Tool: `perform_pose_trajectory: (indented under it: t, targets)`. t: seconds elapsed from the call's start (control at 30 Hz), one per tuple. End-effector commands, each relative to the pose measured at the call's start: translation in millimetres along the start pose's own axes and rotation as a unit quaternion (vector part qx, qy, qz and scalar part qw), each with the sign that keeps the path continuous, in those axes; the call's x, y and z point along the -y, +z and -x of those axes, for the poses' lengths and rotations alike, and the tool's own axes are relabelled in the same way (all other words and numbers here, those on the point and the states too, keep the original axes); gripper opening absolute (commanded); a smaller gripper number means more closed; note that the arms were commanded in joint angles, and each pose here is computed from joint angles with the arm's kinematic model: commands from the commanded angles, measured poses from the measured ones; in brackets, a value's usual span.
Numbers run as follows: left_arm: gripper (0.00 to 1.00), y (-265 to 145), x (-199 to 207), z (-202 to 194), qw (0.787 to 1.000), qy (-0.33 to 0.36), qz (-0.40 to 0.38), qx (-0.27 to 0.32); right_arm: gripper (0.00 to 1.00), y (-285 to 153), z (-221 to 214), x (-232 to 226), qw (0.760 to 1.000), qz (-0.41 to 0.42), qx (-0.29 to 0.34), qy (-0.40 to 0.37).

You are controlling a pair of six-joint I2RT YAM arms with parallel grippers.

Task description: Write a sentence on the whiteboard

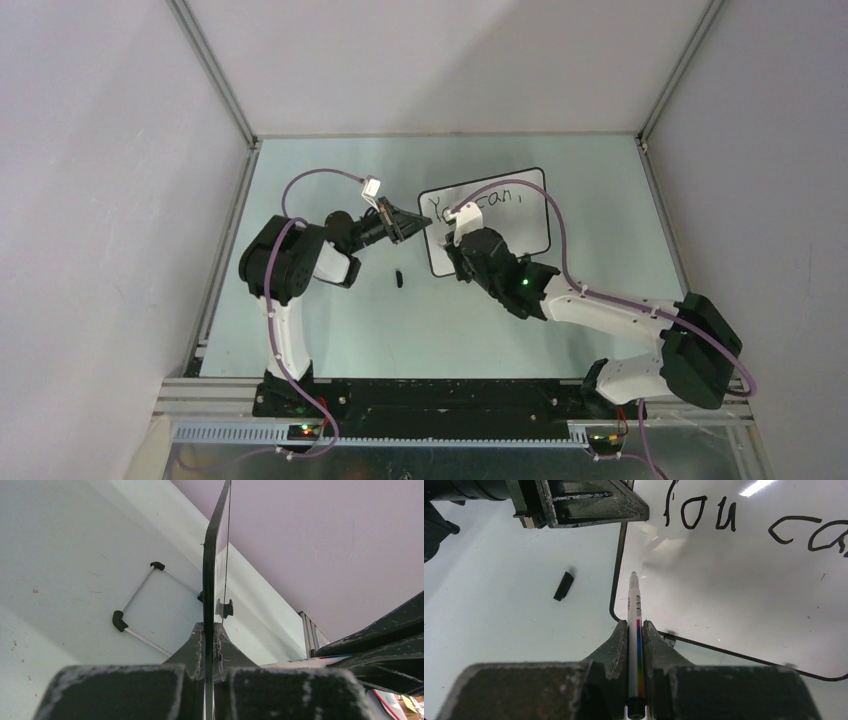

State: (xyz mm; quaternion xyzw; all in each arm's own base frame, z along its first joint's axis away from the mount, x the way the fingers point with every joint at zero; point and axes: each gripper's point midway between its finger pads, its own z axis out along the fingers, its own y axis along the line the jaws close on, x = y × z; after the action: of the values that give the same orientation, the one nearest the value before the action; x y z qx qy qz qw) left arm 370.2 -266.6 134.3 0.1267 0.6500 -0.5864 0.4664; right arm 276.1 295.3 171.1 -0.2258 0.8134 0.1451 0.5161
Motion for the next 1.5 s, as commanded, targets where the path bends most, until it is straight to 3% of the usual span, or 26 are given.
perform_pose_trajectory:
  t: [0.0, 1.47]
  targets:
    - [0.00, 2, 10, 14, 0.999, 0.030, -0.025, 0.011, 0.00, 5, 14, 2, 0.999, -0.028, 0.034, -0.004]
    - [0.00, 2, 10, 14, 0.999, 0.029, -0.026, 0.011, 0.00, 16, 5, 12, 0.999, -0.041, 0.024, 0.015]
